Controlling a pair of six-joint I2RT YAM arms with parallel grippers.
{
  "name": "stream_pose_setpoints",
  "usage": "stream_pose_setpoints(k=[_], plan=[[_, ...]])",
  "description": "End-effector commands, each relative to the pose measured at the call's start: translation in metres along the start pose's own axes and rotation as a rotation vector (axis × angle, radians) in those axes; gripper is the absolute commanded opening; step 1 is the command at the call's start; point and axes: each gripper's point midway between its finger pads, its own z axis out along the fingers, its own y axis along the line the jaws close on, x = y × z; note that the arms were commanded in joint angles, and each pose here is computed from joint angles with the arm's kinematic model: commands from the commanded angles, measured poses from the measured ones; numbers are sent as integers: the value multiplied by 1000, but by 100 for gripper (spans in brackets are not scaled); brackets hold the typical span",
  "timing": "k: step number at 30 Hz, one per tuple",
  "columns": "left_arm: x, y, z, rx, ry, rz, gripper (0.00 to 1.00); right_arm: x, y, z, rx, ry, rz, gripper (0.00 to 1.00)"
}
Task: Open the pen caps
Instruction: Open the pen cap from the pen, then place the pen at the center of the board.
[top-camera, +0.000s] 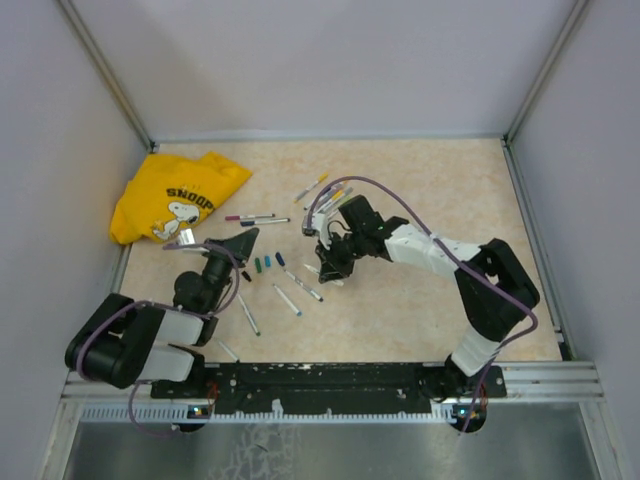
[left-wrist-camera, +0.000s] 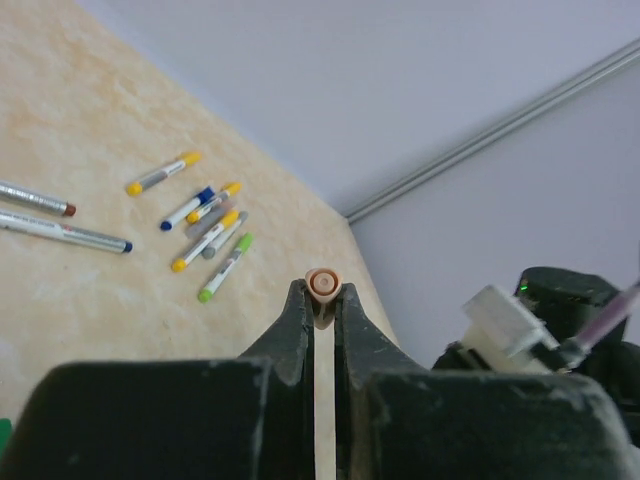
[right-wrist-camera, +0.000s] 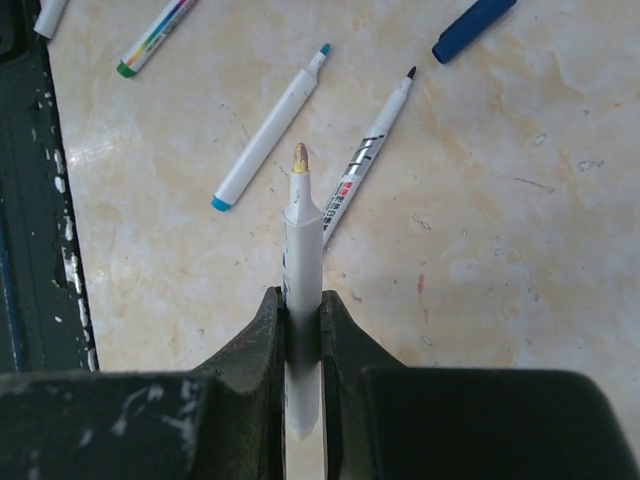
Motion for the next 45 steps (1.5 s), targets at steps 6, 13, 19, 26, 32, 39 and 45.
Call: stream_pose_setpoints(k=[6,13,19,26,32,39,45], plan=[[-5,-30,-14,80,112,223,0,14,-43,13,217,98,51,0],[-13,-19,-40,-39,195,447,0,12,-59,13,312,86,125,0],[-16,-9,-55,-69,160,471,0,11,-70,16,382,76,195,0],[-9,-4,-56,-74,190,455,0,12,-73,19,401,73,233,0],[-5,-1,-58,-79,205,440,0,15,-70,24,378,86,253,0],[-3,-1,-59,-78,210,431,0,21,-73,29,382,113,269,2],[-2,0,-61,-77,210,428,0,23,-74,31,389,124,272,3]])
